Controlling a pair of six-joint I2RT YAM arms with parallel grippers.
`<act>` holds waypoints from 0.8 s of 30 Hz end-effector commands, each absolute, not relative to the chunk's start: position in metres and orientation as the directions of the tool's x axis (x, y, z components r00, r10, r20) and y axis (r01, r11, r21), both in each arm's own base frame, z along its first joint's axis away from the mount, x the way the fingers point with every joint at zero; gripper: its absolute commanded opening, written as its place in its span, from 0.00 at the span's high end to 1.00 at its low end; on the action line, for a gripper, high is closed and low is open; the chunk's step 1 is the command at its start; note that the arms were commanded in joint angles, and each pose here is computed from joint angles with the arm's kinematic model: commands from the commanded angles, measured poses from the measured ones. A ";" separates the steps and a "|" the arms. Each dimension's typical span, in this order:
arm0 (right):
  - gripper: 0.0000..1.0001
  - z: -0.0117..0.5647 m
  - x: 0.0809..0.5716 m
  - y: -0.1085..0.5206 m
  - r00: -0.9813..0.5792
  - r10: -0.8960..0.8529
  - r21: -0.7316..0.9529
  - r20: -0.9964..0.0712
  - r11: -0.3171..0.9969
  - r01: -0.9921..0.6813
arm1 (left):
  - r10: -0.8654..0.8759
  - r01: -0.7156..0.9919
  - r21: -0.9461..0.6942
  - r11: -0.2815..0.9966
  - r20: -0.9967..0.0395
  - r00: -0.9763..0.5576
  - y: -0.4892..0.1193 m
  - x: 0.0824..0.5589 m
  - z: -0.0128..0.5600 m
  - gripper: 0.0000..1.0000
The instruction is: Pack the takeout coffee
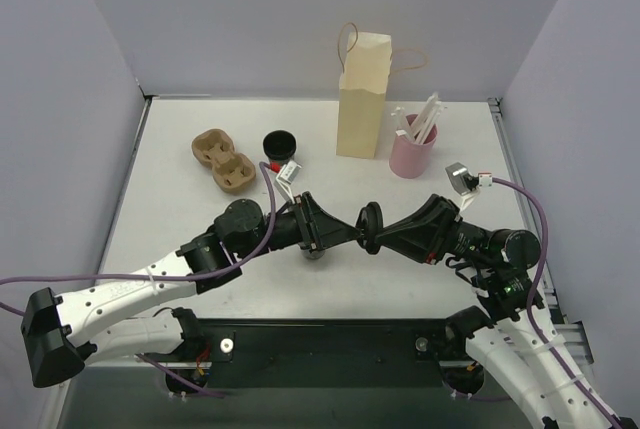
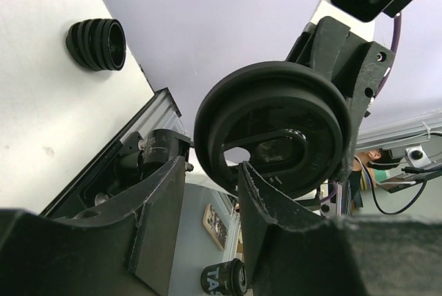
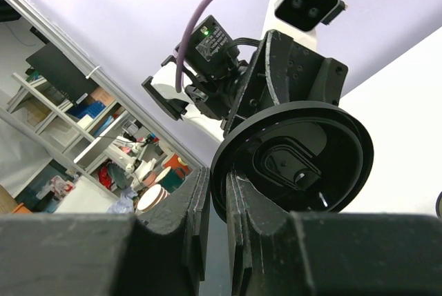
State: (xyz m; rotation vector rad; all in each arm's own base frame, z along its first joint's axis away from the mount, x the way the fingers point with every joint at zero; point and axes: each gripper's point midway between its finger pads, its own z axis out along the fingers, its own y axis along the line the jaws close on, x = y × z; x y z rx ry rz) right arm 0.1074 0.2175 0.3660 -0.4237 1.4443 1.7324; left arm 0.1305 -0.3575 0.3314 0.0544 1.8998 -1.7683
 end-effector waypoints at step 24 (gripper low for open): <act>0.60 0.355 0.112 0.211 -0.514 0.386 0.594 -0.766 0.118 -0.796 | -0.333 0.420 -0.888 0.185 -0.459 -0.824 -0.347 0.131 0.334 1.00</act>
